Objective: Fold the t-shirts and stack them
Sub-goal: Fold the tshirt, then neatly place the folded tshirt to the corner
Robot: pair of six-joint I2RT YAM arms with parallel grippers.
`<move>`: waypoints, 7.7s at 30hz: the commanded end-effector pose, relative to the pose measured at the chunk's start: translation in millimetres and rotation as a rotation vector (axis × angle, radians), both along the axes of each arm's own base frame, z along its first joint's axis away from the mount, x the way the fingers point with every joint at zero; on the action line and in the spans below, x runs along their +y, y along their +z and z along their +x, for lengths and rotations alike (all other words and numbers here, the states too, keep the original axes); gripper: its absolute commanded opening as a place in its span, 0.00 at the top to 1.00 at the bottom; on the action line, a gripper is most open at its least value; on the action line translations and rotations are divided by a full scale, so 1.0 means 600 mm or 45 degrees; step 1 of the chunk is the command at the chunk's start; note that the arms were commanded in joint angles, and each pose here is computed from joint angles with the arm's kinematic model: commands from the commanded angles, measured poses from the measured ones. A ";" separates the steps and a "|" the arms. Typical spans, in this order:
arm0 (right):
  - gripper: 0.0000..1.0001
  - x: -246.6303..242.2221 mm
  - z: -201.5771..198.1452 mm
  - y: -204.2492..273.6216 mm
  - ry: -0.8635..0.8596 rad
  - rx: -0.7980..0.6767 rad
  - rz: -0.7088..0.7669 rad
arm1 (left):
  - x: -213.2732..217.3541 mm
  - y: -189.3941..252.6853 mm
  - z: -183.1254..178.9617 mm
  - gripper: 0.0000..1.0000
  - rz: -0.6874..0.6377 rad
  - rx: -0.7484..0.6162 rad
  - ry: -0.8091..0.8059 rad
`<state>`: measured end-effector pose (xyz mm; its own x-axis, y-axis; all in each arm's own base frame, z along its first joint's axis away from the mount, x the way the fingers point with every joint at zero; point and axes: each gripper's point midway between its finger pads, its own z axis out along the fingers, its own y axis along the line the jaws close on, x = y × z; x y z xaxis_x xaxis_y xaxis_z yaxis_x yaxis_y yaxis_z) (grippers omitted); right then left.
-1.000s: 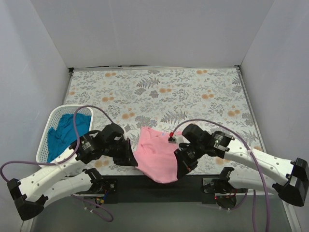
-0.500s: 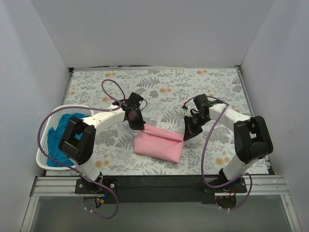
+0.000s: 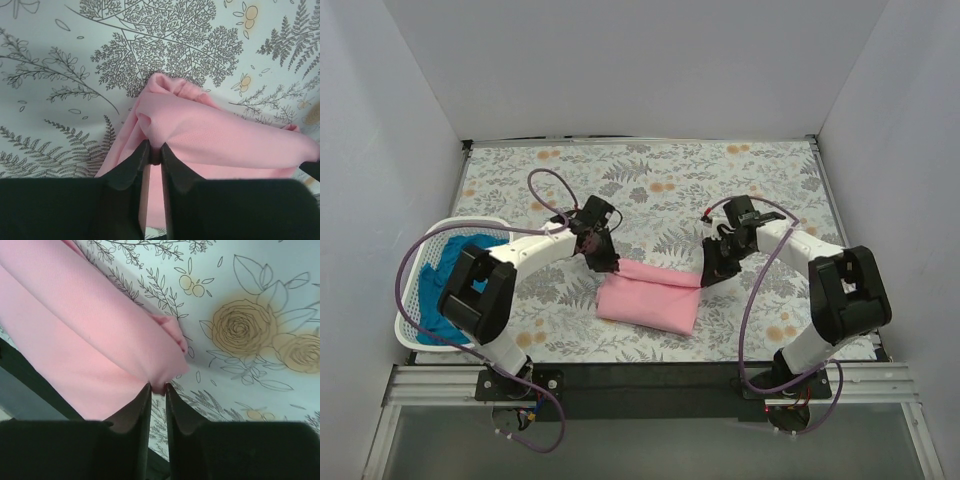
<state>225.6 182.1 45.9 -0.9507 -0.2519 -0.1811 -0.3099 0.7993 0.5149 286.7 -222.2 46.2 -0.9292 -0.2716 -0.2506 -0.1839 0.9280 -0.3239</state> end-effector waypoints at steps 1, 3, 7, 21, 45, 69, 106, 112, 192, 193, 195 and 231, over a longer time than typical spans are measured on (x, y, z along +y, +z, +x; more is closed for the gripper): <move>0.76 -0.014 0.041 0.054 -0.081 -0.213 -0.045 | 0.012 0.069 0.008 0.85 -0.058 -0.151 0.054; 0.67 -0.017 0.059 0.098 -0.135 -0.331 -0.038 | 0.024 0.090 0.009 0.64 -0.049 -0.214 0.087; 0.55 -0.010 0.071 0.149 -0.187 -0.509 0.025 | 0.029 0.138 -0.013 0.52 -0.127 -0.306 0.094; 0.59 0.103 -0.012 0.109 0.106 -0.419 0.493 | -0.053 0.085 -0.069 0.79 -0.321 -0.301 -0.163; 0.57 0.084 0.092 0.129 -0.049 -0.468 0.554 | -0.038 0.094 0.070 0.79 -0.337 -0.317 0.040; 0.61 0.032 0.106 0.066 -0.211 -0.326 0.789 | -0.001 0.014 0.101 0.79 -0.397 -0.312 0.227; 0.50 0.066 -0.077 0.090 -0.150 -0.171 1.026 | 0.031 0.030 -0.146 0.75 -0.722 -0.210 0.229; 0.49 0.080 0.002 0.110 -0.197 -0.267 1.009 | 0.012 0.066 -0.081 0.73 -0.687 -0.306 0.209; 0.49 0.026 -0.051 0.005 -0.161 -0.275 -0.089 | 0.133 0.171 0.029 0.22 0.094 -0.769 0.000; 0.51 0.031 -0.051 0.002 -0.156 -0.270 -0.072 | 0.129 0.167 0.028 0.23 0.084 -0.754 -0.015; 0.53 0.036 -0.056 -0.008 -0.145 -0.234 -0.063 | 0.125 0.160 0.027 0.23 0.080 -0.732 -0.023; 0.58 -0.091 0.247 0.066 -0.292 -0.662 -0.672 | 0.153 0.107 0.033 0.23 0.256 -0.591 0.011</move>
<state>383.4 109.5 52.5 -0.8536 -0.1395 -0.5019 -0.1209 0.9902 -0.0696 295.4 -136.0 90.7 -0.7479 -0.1755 -0.6402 -0.0537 0.9772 -0.2052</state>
